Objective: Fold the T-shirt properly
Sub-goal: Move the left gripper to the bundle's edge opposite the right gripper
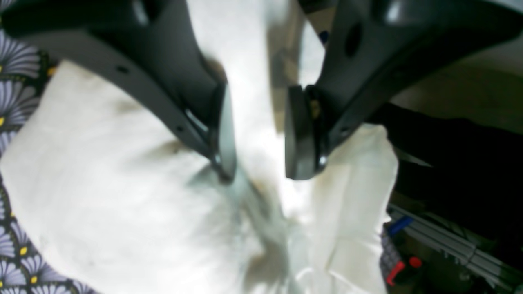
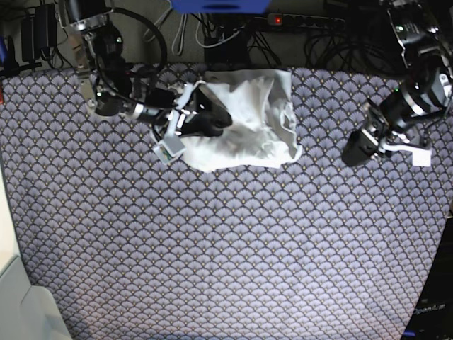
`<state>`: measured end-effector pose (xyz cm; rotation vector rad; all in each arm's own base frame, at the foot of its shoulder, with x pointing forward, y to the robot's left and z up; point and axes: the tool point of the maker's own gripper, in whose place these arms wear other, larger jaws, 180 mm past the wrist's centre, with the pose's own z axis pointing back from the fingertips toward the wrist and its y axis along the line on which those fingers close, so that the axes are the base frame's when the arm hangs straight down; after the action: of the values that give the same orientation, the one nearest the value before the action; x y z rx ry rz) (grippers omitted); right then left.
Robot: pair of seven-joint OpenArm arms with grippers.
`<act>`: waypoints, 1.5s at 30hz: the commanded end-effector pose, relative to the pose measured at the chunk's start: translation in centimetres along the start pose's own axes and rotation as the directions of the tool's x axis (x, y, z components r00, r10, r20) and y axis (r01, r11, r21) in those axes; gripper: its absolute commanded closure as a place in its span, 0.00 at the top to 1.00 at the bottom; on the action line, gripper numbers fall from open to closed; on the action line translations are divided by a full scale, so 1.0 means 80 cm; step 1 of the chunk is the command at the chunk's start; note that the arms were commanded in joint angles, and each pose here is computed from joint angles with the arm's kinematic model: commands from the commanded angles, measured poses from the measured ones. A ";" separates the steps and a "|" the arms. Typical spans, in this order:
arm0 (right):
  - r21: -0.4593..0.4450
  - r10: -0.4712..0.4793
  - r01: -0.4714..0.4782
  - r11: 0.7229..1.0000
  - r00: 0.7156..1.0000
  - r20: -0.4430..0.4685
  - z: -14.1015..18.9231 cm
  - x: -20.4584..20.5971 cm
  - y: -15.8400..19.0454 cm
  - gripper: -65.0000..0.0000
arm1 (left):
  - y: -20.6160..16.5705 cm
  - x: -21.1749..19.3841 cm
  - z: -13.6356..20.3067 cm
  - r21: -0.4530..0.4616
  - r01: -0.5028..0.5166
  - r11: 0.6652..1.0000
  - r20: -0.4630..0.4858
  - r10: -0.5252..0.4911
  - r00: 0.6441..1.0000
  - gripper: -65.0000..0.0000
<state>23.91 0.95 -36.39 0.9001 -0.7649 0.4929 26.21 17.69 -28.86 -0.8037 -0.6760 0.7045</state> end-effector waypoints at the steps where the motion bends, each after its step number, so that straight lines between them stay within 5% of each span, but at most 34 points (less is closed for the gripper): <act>1: -0.003 0.020 -0.020 1.000 1.000 0.012 0.002 0.008 -0.003 0.28 | -0.020 -0.002 0.003 -0.068 0.023 0.997 -0.010 -0.024 1.000 0.30; 4: -0.001 0.020 -0.020 1.000 1.000 0.010 0.002 0.007 -0.003 0.27 | -0.039 -0.012 0.001 -0.158 0.065 0.985 -0.020 -0.069 0.997 0.30; 10: -0.003 0.019 -0.019 1.000 1.000 0.010 0.002 0.007 -0.003 0.10 | -0.087 -0.070 -0.025 -0.307 0.121 0.944 -0.151 -0.173 0.973 0.30; 16: -0.003 0.017 -0.017 1.000 1.000 0.009 0.002 0.006 -0.003 0.00 | -0.112 -0.119 -0.062 -0.375 0.035 0.926 -0.282 -0.150 0.948 0.30; 24: -0.004 0.017 -0.017 1.000 1.000 0.009 0.003 0.007 -0.004 0.00 | -0.067 -0.152 -0.094 -0.272 -0.065 0.960 -0.405 -0.053 0.913 0.30; 33: -0.004 0.018 -0.018 1.000 1.000 0.011 0.002 0.008 -0.004 0.00 | -0.005 -0.111 -0.084 -0.140 0.035 0.990 -0.394 -0.088 0.915 0.30; 45: -0.006 0.013 -0.013 1.000 1.000 0.002 0.004 0.002 -0.004 0.00 | 0.058 -0.119 -0.127 0.026 -0.020 0.999 -0.416 0.029 0.909 0.30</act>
<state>23.45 0.57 -37.33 0.8793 -0.7351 0.4986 26.73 8.57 -40.74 -0.9155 -0.2685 0.5542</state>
